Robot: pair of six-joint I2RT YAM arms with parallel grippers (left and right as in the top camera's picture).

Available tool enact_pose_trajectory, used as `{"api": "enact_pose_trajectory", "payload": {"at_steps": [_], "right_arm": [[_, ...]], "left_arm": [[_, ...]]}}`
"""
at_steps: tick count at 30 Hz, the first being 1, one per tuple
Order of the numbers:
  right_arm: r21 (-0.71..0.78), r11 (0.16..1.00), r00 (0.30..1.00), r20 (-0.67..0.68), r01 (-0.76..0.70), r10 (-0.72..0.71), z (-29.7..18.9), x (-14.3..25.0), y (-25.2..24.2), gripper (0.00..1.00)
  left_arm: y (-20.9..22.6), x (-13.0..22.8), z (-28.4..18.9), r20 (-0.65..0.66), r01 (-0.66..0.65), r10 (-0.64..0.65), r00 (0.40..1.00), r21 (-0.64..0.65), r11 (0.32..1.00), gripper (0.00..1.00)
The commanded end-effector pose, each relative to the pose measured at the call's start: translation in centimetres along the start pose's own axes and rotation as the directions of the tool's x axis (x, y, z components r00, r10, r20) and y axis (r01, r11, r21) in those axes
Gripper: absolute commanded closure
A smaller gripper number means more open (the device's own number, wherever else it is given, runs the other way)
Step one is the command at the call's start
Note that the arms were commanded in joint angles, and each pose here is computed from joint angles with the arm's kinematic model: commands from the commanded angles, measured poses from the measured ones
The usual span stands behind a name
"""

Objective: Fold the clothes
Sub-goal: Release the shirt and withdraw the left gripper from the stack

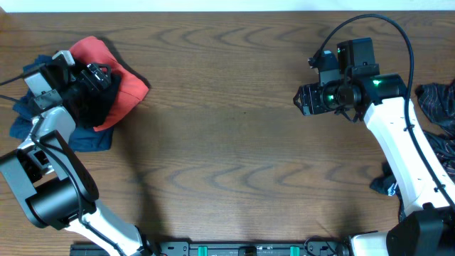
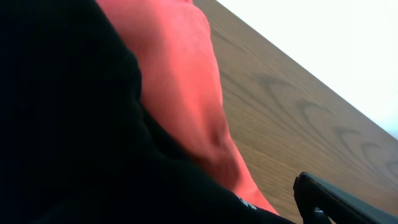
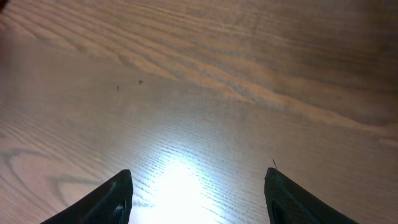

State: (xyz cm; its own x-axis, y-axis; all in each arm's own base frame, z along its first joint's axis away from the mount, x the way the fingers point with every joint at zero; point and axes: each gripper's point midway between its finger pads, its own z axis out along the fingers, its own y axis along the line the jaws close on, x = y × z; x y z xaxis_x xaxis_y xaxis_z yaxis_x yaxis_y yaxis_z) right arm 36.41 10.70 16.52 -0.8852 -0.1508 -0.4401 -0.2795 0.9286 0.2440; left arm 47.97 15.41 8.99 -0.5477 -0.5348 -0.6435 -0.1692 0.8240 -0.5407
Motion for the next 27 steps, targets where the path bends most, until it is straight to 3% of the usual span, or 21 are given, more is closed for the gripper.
{"api": "enact_pose_trajectory", "payload": {"at_steps": [1,9,13,18,22,27], "right_arm": [[0.005,1.0,1.0,-0.008,-0.015,0.015,0.1,0.2,-0.3,0.34],[0.005,1.0,1.0,-0.006,-0.014,0.014,0.1,0.1,-0.3,0.34],[0.009,1.0,1.0,0.008,-0.01,0.01,0.1,-0.2,-0.4,0.26],[0.008,1.0,1.0,0.031,-0.004,0.004,0.1,-0.8,-0.4,0.01],[0.009,1.0,0.998,0.063,-0.017,0.017,0.2,-1.6,-0.5,0.01],[0.026,0.999,0.992,0.122,-0.033,0.03,-0.1,-3.0,-1.6,0.01]], "left_arm": [[0.1,2.7,1.2,-0.063,0.029,-0.025,0.998,0.074,0.997,0.02],[-8.4,-5.1,-6.1,0.156,-0.157,0.131,0.979,0.167,0.973,0.02],[-14.0,-5.7,-9.5,0.194,-0.23,0.19,0.963,0.212,0.95,0.02],[-19.0,-2.4,-9.1,0.123,-0.285,0.26,0.958,0.283,0.916,0.02],[-19.9,2.8,-6.4,-0.03,-0.321,0.331,0.943,0.177,0.93,0.02],[-18.9,8.1,-5.2,-0.207,-0.496,0.47,0.858,-0.095,0.863,0.02]]}}
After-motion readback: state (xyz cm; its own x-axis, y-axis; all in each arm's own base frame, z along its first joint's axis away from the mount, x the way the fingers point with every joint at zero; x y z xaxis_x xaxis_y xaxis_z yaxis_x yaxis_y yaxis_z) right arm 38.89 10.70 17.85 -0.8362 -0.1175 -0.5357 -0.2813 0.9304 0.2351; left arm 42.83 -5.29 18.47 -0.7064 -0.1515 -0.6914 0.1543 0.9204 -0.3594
